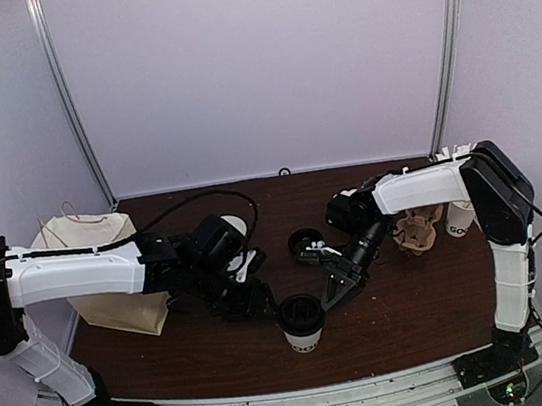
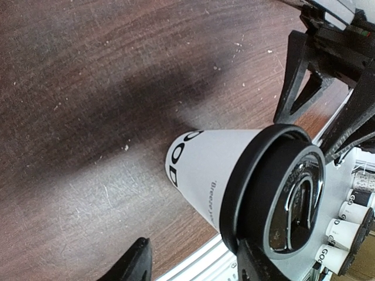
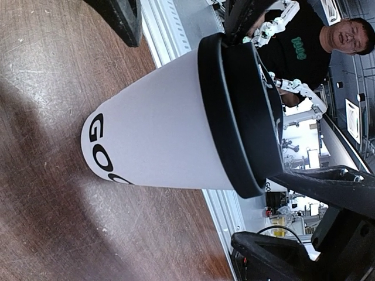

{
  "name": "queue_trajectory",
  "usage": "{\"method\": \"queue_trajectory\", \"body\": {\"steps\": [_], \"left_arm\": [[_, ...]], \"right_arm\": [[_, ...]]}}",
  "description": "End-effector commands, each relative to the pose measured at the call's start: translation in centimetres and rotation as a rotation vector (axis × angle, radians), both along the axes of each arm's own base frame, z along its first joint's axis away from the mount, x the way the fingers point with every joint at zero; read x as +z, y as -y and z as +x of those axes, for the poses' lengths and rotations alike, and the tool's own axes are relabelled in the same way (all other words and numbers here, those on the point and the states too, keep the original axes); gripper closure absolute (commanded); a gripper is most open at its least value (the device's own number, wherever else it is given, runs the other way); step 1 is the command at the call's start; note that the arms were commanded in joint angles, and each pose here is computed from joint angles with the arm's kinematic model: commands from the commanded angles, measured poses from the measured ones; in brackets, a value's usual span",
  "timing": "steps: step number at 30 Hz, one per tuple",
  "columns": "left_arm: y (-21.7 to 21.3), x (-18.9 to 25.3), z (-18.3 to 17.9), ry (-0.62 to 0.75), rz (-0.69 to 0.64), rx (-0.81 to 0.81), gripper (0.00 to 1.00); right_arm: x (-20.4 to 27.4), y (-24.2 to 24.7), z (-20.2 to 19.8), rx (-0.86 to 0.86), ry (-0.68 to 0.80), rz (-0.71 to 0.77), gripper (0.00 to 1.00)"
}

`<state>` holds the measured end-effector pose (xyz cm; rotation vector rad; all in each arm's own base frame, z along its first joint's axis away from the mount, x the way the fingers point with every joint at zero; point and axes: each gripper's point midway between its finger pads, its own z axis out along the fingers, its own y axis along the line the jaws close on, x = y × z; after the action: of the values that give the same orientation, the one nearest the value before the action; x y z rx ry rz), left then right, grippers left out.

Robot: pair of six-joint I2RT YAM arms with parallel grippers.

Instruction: Pack the takeout coffee

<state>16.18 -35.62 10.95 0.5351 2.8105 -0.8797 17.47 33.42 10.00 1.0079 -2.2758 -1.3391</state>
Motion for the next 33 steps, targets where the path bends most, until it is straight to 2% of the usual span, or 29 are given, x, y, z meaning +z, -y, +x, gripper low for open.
{"method": "queue_trajectory", "body": {"steps": [1, 3, 6, 10, 17, 19, 23, 26, 30, 33], "left_arm": [[-4.9, -6.8, -1.3, -0.08, 0.32, 0.019, 0.5], [-5.9, -7.7, -1.6, -0.1, 0.382, 0.016, 0.51], [-5.9, -7.8, -1.6, -0.095, 0.392, -0.006, 0.52], [-3.6, -3.9, 0.2, 0.029, 0.288, -0.052, 0.48], [0.8, 4.7, 2.9, 0.255, 0.05, -0.115, 0.42], [1.2, 6.2, 3.4, 0.298, 0.028, -0.104, 0.42], [1.8, 7.3, 3.7, 0.329, 0.002, -0.126, 0.39], [2.4, 8.6, 2.8, 0.416, -0.013, -0.243, 0.35], [3.0, 10.1, 0.2, 0.645, 0.021, -0.482, 0.24], [2.7, 9.8, -0.2, 0.689, 0.075, -0.558, 0.15]], "right_arm": [[-5.9, 1.2, 1.3, 0.016, 0.114, -0.199, 0.52], [-6.8, 1.6, 1.5, 0.016, 0.122, -0.243, 0.52], [-6.2, 1.2, 1.7, 0.022, 0.112, -0.223, 0.53], [-3.1, 0.3, 1.8, 0.045, 0.125, -0.135, 0.51], [3.8, -0.6, 3.0, 0.019, 0.162, 0.061, 0.41], [4.9, -0.7, 3.2, 0.015, 0.184, 0.078, 0.38], [5.8, -0.7, 3.3, 0.017, 0.198, 0.095, 0.37], [5.9, -0.4, 3.5, 0.018, 0.217, 0.087, 0.37], [7.6, 1.2, 4.7, 0.024, 0.346, 0.068, 0.37], [10.3, 3.1, 6.1, 0.01, 0.556, 0.066, 0.34]]}}
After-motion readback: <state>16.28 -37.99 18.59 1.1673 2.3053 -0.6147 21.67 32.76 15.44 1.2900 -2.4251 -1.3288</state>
